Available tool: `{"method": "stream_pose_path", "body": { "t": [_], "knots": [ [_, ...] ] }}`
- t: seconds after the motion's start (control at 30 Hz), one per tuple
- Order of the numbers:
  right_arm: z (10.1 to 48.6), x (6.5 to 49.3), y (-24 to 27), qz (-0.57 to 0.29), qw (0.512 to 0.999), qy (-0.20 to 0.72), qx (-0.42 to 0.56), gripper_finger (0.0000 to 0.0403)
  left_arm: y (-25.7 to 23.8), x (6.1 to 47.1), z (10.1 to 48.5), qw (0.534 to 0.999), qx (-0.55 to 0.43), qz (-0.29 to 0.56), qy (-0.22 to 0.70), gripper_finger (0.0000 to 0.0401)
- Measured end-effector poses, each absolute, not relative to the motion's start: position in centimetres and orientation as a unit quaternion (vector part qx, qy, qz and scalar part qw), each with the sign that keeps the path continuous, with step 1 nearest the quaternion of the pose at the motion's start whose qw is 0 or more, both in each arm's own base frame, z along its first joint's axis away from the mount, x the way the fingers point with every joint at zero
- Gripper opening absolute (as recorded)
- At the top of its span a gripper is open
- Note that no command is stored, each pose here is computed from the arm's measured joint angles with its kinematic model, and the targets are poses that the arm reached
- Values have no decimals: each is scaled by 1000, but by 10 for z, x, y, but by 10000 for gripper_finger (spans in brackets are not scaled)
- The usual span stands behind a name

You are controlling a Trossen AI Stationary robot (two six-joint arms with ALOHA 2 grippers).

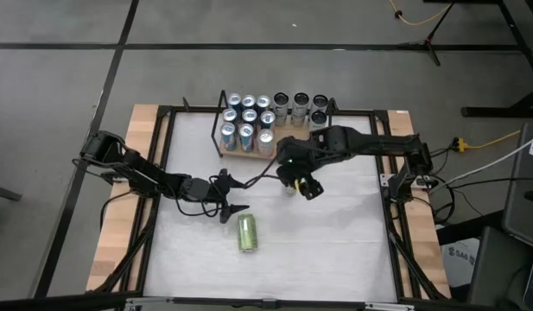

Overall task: Place canned beverage on shelf
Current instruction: Put the white blue soda can on the shelf aligned with the other white blue soda can

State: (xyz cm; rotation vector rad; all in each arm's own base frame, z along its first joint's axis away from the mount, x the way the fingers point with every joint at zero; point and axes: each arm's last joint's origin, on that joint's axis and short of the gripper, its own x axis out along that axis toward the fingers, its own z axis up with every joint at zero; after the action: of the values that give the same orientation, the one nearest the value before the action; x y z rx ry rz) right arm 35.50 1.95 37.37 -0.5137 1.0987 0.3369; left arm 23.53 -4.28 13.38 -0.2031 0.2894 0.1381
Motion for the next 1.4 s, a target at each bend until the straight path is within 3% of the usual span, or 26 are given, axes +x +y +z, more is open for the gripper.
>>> {"method": "stream_pose_path", "body": {
  "t": [0.37, 1.23, 1.4],
  "knots": [
    [331, 358, -6, 221, 767, 553, -241, 388, -42, 235, 134, 981, -112, 78, 141, 364],
    [271, 358, -10, 241, 731, 581, -265, 388, -42, 235, 134, 980, -111, 80, 141, 364],
    [268, 360, -12, 214, 729, 584, -287, 388, -42, 235, 134, 980, -111, 80, 141, 364]
  ]
}}
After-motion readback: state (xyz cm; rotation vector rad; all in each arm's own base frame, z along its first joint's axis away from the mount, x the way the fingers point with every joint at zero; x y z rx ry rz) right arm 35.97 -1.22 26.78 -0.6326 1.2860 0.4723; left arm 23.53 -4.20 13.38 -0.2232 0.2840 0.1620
